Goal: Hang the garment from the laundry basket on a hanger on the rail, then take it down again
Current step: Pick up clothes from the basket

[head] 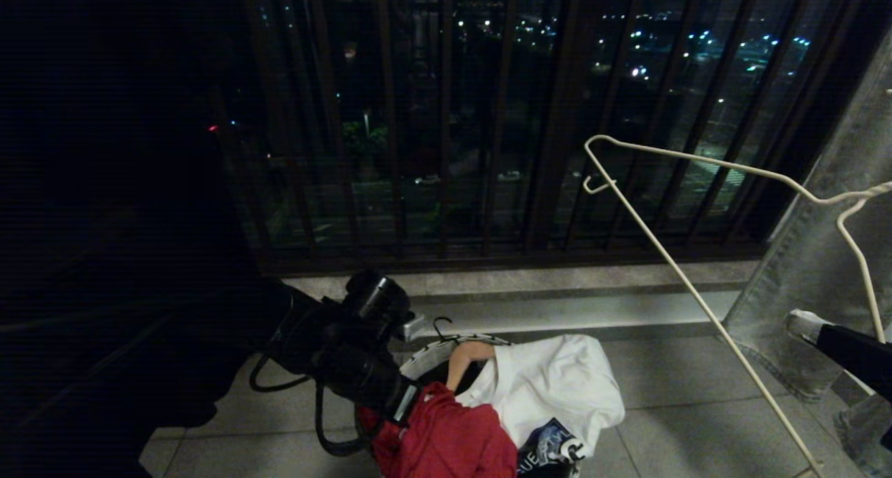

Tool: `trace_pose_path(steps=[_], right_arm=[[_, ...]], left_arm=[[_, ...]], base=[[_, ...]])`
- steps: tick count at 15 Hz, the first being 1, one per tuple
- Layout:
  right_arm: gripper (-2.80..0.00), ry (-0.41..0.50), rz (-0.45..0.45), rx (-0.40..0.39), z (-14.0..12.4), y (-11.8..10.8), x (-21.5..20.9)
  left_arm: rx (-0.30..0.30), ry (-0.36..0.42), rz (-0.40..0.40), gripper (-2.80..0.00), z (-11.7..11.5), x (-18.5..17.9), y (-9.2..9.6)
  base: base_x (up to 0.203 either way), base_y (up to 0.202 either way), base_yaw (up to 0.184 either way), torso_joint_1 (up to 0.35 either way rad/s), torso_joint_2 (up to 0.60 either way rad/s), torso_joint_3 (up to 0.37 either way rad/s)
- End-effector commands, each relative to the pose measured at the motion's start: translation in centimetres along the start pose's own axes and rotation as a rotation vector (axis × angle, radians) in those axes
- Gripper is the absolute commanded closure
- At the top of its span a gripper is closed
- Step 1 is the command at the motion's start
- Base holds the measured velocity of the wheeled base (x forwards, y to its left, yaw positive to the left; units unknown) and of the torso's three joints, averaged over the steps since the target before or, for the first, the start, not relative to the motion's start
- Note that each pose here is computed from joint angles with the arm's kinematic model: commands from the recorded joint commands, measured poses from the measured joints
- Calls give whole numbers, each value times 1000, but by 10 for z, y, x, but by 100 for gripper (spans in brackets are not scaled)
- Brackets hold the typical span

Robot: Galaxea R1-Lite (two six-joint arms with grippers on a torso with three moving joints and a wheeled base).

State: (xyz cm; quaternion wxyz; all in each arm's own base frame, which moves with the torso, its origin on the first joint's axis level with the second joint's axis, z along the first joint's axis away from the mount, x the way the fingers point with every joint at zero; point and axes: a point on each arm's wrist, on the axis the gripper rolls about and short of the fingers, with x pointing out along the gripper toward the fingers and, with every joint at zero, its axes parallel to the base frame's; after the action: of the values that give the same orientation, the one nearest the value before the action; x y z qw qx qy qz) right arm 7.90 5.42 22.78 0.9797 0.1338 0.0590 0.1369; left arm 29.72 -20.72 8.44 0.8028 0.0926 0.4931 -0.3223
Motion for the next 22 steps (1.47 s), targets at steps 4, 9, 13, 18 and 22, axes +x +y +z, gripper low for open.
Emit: trace_pose_path(steps=[4, 9, 13, 18, 22], right_arm=[[0, 0, 0, 1, 0, 0, 0], [0, 48, -18, -14, -9, 1, 9], [0, 21, -12, -26, -9, 0, 7], [0, 13, -11, -26, -9, -1, 5], [0, 2, -7, -23, -7, -1, 3]], left_arm=[[-4, 4, 1, 0, -1, 0, 10], [75, -14, 7, 0, 7, 38, 47], [73, -30, -79, -280, 9, 45, 51], [92, -1, -112, -280, 6, 56, 36], [127, 1, -123, -280, 10, 61, 22]], base=[[0, 0, 0, 0, 0, 0], [0, 0, 0, 0, 0, 0], [0, 0, 0, 0, 0, 0], [0, 0, 0, 0, 0, 0], [0, 0, 0, 0, 0, 0]])
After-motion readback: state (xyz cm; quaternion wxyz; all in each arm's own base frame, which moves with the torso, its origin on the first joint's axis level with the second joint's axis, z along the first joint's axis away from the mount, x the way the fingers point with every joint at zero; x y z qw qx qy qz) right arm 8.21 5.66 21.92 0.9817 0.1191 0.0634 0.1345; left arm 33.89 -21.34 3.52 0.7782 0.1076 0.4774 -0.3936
